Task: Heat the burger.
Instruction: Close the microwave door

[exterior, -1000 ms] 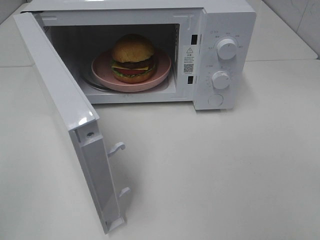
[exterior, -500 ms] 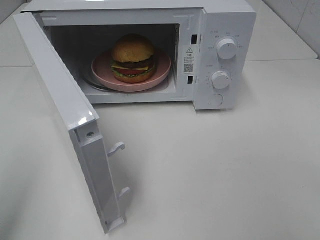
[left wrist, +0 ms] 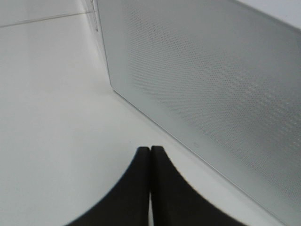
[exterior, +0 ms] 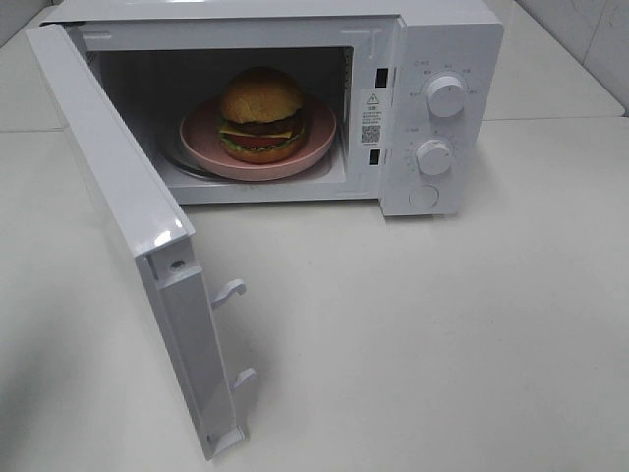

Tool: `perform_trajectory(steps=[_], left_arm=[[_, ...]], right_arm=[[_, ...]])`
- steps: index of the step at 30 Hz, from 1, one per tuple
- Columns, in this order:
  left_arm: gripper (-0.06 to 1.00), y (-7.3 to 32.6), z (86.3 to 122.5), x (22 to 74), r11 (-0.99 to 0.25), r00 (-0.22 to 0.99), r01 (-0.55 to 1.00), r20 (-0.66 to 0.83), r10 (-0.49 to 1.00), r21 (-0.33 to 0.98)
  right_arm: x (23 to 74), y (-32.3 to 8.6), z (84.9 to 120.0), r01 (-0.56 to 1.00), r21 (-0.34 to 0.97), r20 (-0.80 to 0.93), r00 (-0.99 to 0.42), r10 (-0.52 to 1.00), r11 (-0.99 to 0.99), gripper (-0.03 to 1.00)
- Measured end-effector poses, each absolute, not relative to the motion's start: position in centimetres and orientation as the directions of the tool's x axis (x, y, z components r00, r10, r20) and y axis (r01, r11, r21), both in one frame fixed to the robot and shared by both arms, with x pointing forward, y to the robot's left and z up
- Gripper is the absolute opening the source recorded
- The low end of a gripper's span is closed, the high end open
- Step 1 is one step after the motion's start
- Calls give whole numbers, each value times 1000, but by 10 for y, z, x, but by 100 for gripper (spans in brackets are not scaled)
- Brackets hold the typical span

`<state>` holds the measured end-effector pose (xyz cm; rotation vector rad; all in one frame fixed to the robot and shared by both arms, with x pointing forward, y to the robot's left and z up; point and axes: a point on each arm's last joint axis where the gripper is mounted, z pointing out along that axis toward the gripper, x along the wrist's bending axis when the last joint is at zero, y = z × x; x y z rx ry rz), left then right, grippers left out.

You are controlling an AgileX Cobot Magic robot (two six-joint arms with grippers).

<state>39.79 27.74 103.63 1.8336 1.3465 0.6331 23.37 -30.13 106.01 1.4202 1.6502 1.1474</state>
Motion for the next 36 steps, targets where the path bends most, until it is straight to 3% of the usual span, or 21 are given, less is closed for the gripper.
perform_trajectory(steps=[15,36], left_arm=[[0,268,1008,431,-112,301,641,-114,947,760],[0,221,990,463,-237,386,591,-13,922,771]], right_arm=[[234,-301,1060,394,919,56,-185,981,22,76],[234,-301,1060,394,919,56,-185,981,22,76]])
